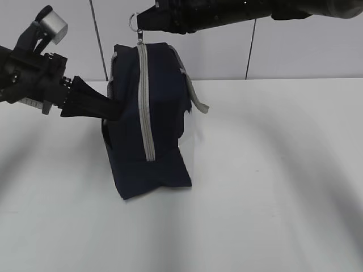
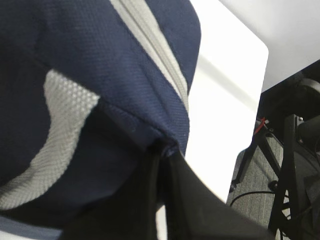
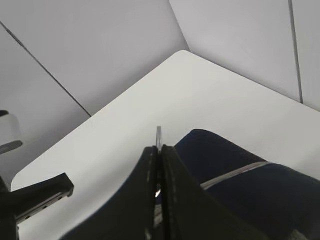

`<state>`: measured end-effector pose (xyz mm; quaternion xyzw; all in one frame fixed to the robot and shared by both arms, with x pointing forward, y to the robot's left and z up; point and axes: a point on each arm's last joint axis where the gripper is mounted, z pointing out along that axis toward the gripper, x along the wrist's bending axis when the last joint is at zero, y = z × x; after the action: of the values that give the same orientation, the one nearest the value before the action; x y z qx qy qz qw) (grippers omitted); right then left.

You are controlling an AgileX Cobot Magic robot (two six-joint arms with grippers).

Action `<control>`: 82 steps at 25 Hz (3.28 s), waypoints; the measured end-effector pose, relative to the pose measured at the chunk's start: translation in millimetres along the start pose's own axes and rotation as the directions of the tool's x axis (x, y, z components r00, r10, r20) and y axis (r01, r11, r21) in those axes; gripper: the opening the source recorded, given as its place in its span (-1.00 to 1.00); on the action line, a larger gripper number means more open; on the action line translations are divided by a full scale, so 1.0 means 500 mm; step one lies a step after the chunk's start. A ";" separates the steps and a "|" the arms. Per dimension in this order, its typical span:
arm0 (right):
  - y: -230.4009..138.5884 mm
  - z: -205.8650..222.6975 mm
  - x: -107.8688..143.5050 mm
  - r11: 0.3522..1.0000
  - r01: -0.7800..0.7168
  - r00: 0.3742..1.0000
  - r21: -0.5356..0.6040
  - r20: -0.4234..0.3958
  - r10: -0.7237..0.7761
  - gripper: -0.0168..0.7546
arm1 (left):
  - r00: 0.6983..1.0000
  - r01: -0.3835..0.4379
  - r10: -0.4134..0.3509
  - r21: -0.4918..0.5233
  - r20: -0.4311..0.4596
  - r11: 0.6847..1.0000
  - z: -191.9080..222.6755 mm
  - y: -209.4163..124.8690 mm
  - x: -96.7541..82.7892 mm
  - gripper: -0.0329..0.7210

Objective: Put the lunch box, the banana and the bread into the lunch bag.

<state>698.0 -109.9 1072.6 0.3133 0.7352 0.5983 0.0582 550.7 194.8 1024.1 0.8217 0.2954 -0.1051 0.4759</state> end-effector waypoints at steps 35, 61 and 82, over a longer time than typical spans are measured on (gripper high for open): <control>-0.079 0.092 -0.203 0.984 -0.174 0.984 -0.048 0.021 0.176 -1.00 | 1.000 0.027 -0.025 0.112 -0.018 0.993 -0.002 -0.020 0.001 -0.90; -0.055 0.082 -0.187 0.982 -0.172 0.982 -0.081 -0.089 0.165 -1.00 | 0.999 0.044 -0.044 0.011 0.009 0.999 -0.016 0.007 -0.025 -0.59; -0.056 0.082 -0.185 0.983 -0.169 0.982 -0.077 -0.096 0.162 -1.00 | 0.893 0.195 -0.341 -0.431 -0.294 0.881 -0.106 0.127 -0.019 0.12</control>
<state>779.9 -126.8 1008.8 0.3436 0.6824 0.6451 -0.0116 574.6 212.1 1102.2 0.6654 0.5053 0.0426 0.5478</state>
